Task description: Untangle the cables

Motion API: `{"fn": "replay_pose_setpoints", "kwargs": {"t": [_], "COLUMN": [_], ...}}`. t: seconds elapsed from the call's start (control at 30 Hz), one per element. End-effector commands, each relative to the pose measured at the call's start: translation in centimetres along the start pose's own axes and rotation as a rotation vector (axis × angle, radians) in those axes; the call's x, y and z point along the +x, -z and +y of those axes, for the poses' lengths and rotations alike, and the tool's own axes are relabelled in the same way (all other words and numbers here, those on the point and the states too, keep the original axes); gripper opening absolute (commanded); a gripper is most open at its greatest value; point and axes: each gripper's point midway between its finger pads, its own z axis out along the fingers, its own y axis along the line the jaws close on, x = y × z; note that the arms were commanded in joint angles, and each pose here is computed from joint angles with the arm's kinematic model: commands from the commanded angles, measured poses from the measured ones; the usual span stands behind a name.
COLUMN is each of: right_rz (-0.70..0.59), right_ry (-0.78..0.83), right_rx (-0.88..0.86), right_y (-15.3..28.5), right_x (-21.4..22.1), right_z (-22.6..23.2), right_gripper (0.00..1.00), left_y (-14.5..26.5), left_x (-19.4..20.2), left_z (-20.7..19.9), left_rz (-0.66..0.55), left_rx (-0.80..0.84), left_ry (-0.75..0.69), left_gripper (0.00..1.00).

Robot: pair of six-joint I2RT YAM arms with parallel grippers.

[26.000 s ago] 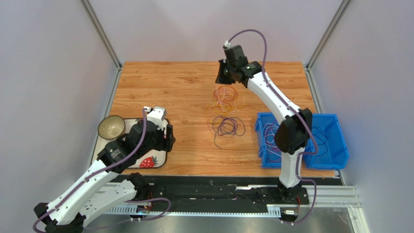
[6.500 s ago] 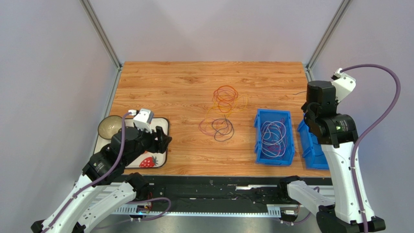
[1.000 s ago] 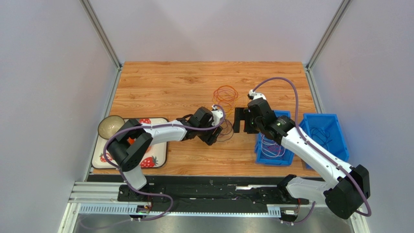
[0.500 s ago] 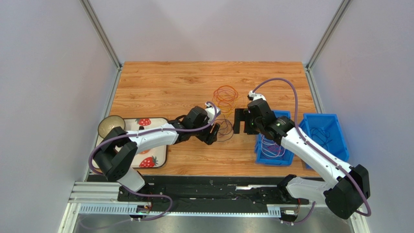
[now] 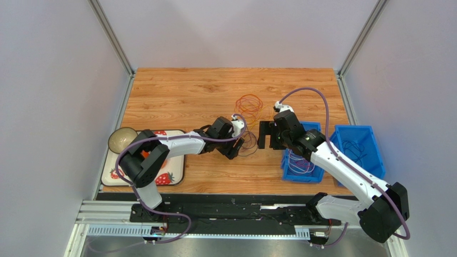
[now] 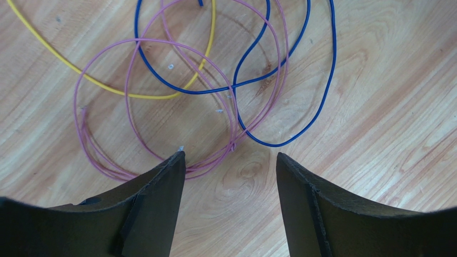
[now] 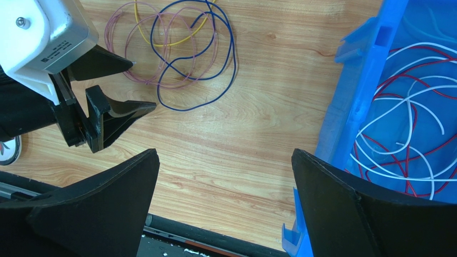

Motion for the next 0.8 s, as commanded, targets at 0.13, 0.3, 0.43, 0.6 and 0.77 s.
{"fn": "replay_pose_setpoints", "kwargs": {"t": [0.13,0.3,0.43,0.6,0.77], "right_rz": [-0.035,-0.036,-0.031,-0.027,-0.033], "right_ry": [-0.002,0.0,-0.002,-0.002,-0.001], "right_rx": [-0.022,-0.021,-0.02,-0.03,-0.023], "right_y": [0.3,0.2,0.1,0.1,0.4], "right_x": [-0.8,-0.7,-0.6,-0.7,-0.8], "right_z": [0.5,0.5,0.5,0.7,0.5], "right_gripper": [1.0,1.0,1.0,1.0,0.99], "left_y": [-0.2,-0.2,0.2,1.3,4.1], "left_x": [-2.0,0.0,1.9,3.2,4.4], "left_z": [-1.2,-1.2,-2.4,-3.2,-4.0], "left_rz": [-0.067,-0.013,0.004,0.002,0.028], "left_rx": [0.092,0.081,0.137,0.165,0.145], "left_ry": [0.004,0.082,0.134,0.208,0.352], "left_gripper": [0.71,0.68,0.68,0.67,0.65]}}
